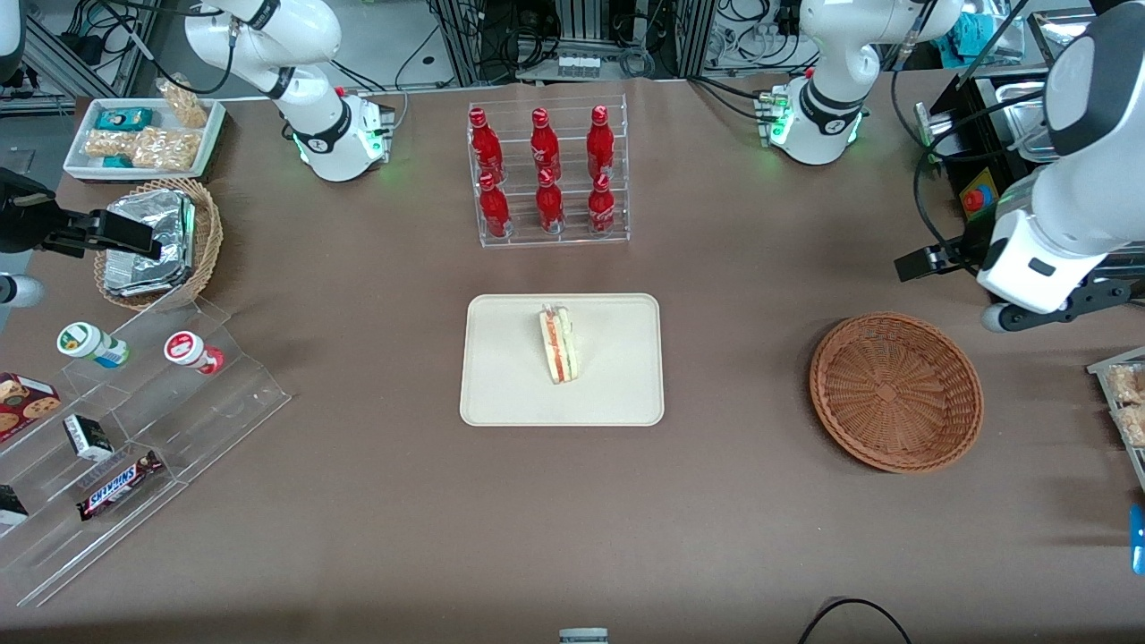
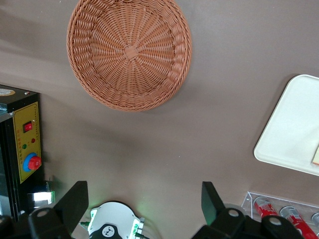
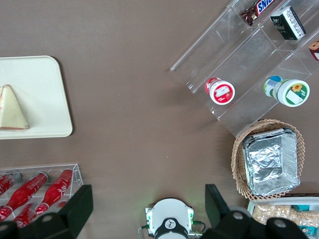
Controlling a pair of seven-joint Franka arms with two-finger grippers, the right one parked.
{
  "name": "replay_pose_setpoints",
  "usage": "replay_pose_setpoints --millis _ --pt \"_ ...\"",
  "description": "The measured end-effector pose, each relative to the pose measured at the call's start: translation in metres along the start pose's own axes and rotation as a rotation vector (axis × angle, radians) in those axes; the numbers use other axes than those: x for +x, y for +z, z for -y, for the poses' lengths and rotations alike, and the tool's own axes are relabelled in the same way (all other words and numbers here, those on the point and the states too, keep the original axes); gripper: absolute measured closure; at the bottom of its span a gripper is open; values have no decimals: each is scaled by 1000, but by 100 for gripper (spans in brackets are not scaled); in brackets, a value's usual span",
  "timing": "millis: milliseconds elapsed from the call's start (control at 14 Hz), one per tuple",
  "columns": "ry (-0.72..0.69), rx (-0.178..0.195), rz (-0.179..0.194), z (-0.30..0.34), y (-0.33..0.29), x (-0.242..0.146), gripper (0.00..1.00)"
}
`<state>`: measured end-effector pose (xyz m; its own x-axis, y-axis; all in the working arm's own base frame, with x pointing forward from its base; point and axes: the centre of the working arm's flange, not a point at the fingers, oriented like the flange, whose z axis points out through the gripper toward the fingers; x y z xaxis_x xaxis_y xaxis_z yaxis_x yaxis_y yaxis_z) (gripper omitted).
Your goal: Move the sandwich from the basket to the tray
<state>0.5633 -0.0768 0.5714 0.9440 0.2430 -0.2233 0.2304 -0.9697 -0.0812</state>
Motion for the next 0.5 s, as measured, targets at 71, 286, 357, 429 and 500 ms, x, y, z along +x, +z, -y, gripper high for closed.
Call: replay_pose_setpoints --millis 71,286,357,429,500 --pt "5 -3 -7 1 -2 0 0" --pt "41 -8 -18 6 -7 1 0" --pt "44 -9 -19 6 -7 2 0" --pt "45 -10 -22 6 -8 2 0" --pt "45 -11 -24 6 -9 2 0"
